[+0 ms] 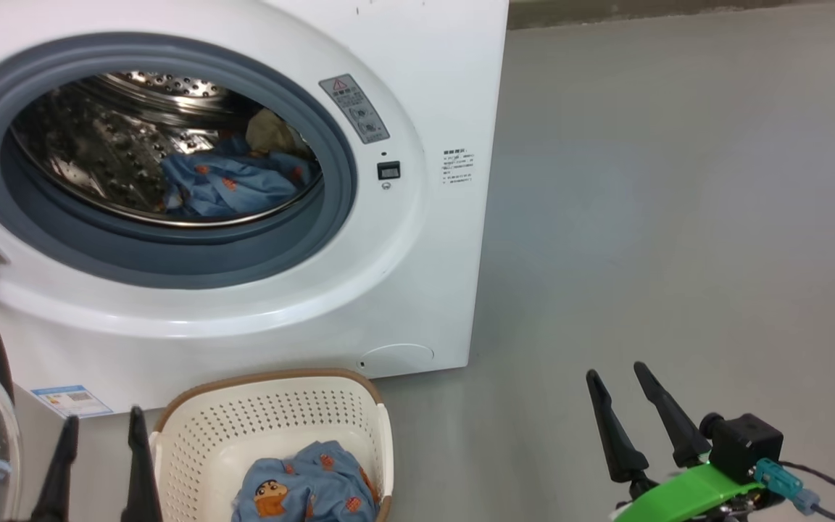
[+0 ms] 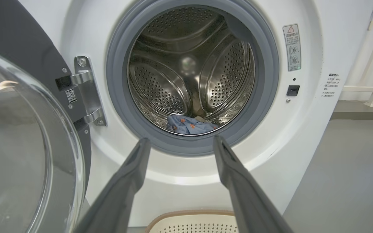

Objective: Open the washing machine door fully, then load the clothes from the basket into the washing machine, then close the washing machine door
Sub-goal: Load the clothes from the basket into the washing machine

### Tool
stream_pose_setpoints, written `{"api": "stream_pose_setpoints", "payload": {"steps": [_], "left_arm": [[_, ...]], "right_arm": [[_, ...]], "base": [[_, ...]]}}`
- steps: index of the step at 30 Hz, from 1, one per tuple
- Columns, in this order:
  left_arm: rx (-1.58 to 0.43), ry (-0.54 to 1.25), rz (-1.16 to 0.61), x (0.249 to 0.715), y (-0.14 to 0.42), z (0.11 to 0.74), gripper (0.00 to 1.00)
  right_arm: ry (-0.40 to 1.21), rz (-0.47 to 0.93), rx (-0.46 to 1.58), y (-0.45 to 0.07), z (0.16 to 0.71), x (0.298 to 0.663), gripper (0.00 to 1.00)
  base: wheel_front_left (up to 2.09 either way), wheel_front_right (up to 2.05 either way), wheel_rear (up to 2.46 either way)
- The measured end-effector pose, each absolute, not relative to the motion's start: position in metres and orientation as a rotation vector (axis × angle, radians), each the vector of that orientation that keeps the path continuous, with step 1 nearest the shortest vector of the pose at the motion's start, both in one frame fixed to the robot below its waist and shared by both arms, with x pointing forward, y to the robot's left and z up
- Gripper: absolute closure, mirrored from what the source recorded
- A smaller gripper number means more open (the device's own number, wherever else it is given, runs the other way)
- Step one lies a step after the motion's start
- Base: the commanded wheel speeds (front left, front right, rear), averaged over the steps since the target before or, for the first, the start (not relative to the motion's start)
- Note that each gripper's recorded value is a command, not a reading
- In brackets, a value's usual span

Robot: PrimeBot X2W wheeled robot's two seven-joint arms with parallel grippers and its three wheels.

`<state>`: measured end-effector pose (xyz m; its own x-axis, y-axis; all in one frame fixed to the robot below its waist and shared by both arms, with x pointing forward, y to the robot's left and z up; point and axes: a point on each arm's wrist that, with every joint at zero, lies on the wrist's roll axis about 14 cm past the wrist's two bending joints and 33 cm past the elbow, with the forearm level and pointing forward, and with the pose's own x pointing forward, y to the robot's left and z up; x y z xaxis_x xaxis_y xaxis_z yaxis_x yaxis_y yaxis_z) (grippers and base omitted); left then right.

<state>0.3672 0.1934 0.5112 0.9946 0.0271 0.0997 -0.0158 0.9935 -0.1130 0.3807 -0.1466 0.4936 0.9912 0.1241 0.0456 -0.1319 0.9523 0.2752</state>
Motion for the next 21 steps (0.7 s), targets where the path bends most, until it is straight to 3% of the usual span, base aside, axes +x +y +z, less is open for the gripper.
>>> {"api": "stream_pose_setpoints", "payload": {"steps": [21], "left_arm": [[-0.125, -0.020, 0.042, 0.338, 0.183, 0.489, 0.00]], "right_arm": [[-0.027, 0.122, 0.256, -0.150, 0.492, 0.367, 0.00]], "base": [[0.00, 0.00, 0.00]]}}
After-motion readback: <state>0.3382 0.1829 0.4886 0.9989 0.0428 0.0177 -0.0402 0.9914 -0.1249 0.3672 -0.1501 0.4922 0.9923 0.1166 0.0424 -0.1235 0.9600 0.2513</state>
